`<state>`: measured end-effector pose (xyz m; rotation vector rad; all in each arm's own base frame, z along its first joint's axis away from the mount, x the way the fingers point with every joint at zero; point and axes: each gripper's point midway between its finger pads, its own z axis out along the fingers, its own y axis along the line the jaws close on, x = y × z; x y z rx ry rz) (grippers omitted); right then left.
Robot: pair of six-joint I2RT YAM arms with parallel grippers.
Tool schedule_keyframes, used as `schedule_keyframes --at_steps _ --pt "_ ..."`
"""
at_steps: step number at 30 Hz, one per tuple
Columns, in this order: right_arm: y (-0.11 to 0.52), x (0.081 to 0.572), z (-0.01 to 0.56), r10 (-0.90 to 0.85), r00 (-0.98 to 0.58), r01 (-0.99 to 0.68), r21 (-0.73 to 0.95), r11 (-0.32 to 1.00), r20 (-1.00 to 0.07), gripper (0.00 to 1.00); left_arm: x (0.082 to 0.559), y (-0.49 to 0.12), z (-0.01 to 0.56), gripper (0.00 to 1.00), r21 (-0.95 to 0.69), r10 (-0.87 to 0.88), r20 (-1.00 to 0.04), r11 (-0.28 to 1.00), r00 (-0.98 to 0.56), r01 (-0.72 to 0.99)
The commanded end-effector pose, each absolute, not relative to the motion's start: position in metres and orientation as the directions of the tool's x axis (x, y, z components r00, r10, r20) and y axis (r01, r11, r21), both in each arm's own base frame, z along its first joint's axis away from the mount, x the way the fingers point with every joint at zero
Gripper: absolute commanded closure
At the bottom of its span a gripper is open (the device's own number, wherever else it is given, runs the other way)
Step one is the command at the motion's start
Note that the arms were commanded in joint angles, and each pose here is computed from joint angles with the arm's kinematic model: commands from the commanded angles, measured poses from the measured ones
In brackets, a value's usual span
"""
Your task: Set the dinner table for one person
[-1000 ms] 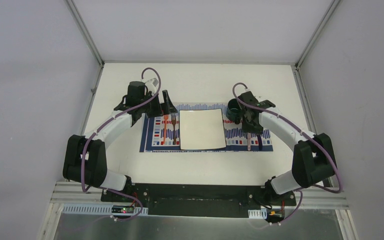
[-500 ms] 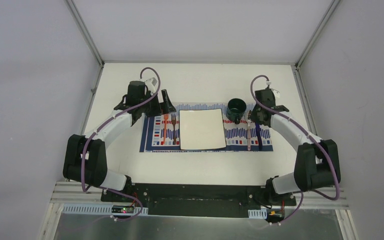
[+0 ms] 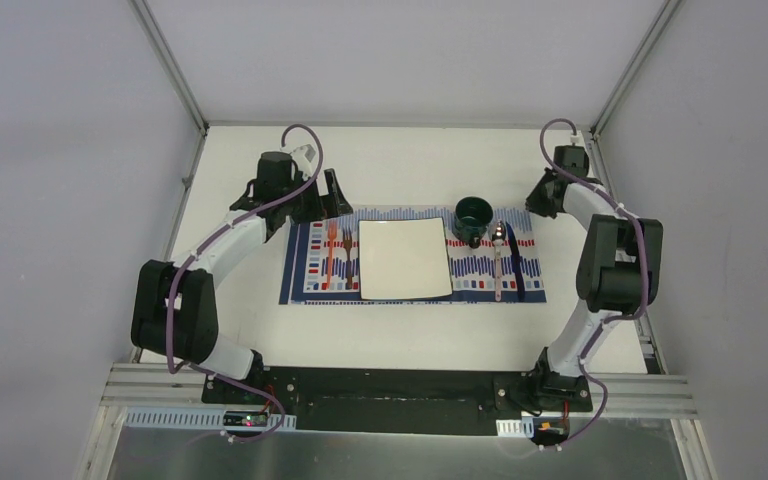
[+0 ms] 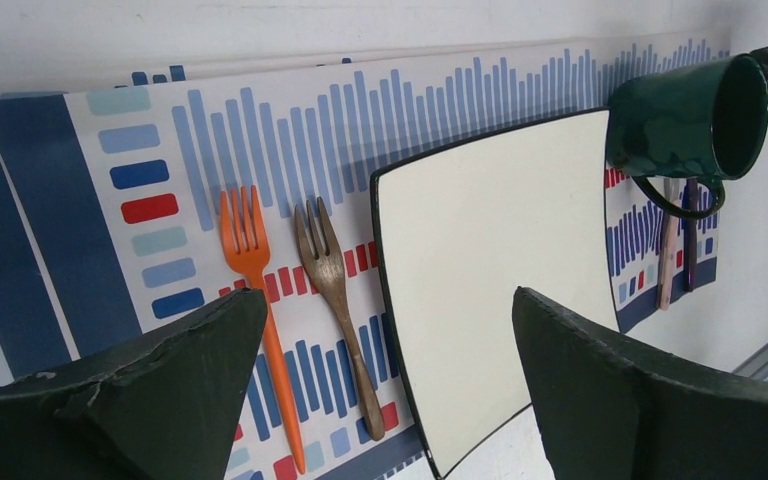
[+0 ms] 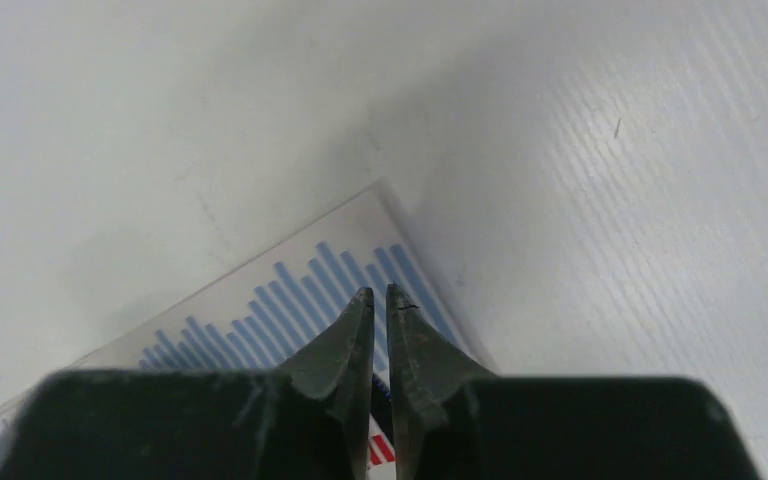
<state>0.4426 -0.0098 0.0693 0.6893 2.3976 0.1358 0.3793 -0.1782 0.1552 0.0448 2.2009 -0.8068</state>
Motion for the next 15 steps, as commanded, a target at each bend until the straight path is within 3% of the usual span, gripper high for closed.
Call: schedule_keyframes --at_steps 1,7,15 --pt "-0.003 0.450 0.046 0.559 -0.701 0.435 0.355 0.827 -0.443 0.89 0.393 -0.182 0.170 0.01 -0.508 -0.205 -0.725 0.804 -0.657 0.310" --pt "-0.013 0.437 0.006 0.608 -0.729 0.520 0.323 0.791 -0.315 0.91 0.393 -0.182 0.170 0.01 -0.511 -0.204 -0.722 0.802 -0.661 0.309" --pt "-0.050 0.421 0.009 0.608 -0.702 0.601 0.150 0.785 -0.371 0.91 0.393 -0.182 0.171 0.01 -0.510 -0.204 -0.720 0.804 -0.664 0.305"
